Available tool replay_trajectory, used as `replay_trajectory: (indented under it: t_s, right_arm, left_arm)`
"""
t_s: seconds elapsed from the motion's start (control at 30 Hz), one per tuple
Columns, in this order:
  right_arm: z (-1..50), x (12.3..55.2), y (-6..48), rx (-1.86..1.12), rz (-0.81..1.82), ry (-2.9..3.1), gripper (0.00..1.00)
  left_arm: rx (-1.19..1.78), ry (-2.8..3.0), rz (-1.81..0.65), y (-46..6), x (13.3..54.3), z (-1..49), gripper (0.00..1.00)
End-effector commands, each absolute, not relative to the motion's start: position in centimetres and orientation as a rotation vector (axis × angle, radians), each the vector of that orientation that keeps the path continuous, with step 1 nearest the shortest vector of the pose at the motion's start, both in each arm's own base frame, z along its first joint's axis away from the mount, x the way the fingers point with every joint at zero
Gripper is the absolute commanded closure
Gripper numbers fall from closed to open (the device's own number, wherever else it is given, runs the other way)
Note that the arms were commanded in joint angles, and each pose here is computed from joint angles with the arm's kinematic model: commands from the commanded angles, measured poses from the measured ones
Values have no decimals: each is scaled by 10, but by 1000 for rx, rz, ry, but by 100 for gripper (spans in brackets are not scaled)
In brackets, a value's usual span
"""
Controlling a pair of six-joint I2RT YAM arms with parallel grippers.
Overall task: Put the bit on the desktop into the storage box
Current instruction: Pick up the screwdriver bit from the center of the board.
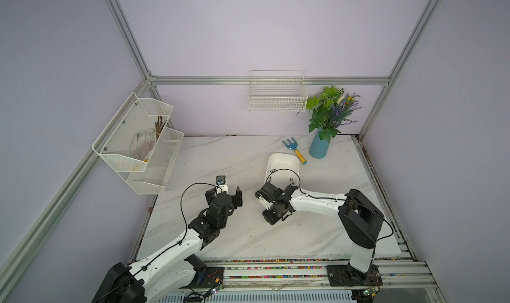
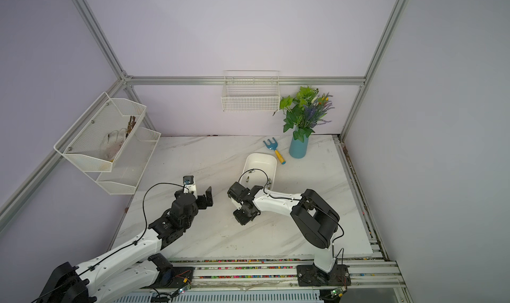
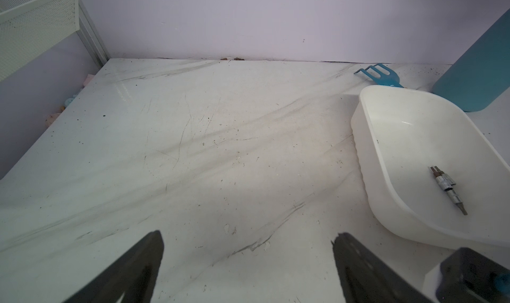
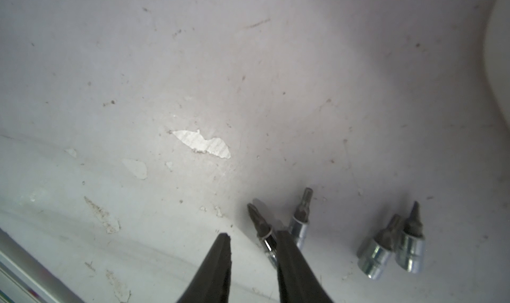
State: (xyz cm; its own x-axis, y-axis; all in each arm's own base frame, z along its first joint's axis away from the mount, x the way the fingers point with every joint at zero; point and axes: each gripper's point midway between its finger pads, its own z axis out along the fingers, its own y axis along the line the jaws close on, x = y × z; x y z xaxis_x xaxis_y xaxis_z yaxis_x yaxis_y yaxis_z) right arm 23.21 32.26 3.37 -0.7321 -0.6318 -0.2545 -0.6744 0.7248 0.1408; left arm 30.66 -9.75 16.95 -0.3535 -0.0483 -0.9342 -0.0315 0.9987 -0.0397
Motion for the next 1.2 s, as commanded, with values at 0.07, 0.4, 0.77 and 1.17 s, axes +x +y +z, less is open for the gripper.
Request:
replay_trajectory:
  t_s: [0.07, 0.4, 0.77, 1.17]
  right_arm:
    - [24, 224, 315, -1068, 294, 2772, 69]
    - [19, 218, 306, -1063, 258, 2794, 71]
    - [14, 214, 300, -1075, 149, 2808, 78]
    - [41, 221, 310, -1052, 197, 2731, 87]
  left_arm:
    - [-86, 1909, -37, -97, 308, 174, 0]
    - [-84, 1909, -40, -97, 308, 174, 0]
    - [-85, 1909, -39, -97, 308, 174, 0]
    - [-86, 1908, -41, -97, 308, 174, 0]
